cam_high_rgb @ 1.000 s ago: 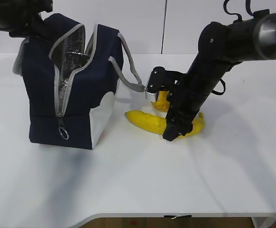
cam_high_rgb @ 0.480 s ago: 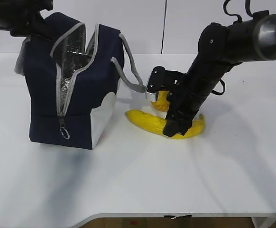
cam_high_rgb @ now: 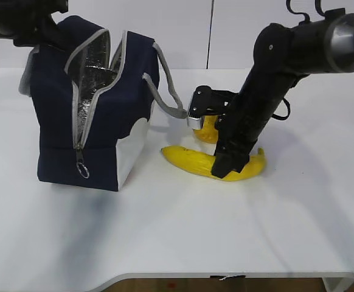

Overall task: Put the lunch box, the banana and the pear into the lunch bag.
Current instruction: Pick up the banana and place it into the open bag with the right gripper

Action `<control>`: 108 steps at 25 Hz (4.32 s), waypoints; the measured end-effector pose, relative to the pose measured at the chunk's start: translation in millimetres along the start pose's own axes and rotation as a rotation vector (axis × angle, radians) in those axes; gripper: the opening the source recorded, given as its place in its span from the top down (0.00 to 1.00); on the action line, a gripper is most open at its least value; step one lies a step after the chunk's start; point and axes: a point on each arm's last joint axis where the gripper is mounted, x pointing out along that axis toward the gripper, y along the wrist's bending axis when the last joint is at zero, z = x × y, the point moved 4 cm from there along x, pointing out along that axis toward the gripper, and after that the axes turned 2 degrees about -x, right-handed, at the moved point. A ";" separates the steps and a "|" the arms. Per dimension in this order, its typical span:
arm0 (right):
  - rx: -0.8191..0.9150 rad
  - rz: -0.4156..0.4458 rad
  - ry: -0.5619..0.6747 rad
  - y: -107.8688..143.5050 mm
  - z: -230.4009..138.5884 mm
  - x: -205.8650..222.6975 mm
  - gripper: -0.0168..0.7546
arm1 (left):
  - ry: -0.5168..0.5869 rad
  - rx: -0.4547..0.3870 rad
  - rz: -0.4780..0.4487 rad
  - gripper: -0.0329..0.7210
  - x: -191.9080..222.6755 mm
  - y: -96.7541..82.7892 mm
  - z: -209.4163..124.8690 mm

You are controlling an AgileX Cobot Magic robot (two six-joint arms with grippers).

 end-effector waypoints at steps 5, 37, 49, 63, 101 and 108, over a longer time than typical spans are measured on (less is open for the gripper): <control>-0.024 0.036 0.008 1.8 6.4 -19.0 0.59 | -0.002 0.000 0.000 0.96 0.0 0.0 0.2; 0.072 -0.111 -0.190 56.6 35.8 -185.0 0.59 | -0.009 -0.076 -0.057 0.96 -0.1 -7.4 1.4; 0.140 0.032 -0.433 72.5 66.6 -195.2 0.59 | -0.010 -0.096 -0.072 0.96 -0.2 -9.3 1.6; 0.681 0.098 -0.775 51.4 99.7 -219.9 0.59 | -0.010 -0.100 -0.075 0.96 -0.3 -9.7 1.7; 1.304 0.503 -0.983 -7.6 157.9 -121.5 0.59 | -0.051 -0.150 -0.115 0.96 -0.9 -14.4 7.6; 1.218 0.484 -1.049 -10.1 170.0 -149.0 0.59 | -0.056 -0.148 -0.115 0.96 -0.9 -14.3 8.3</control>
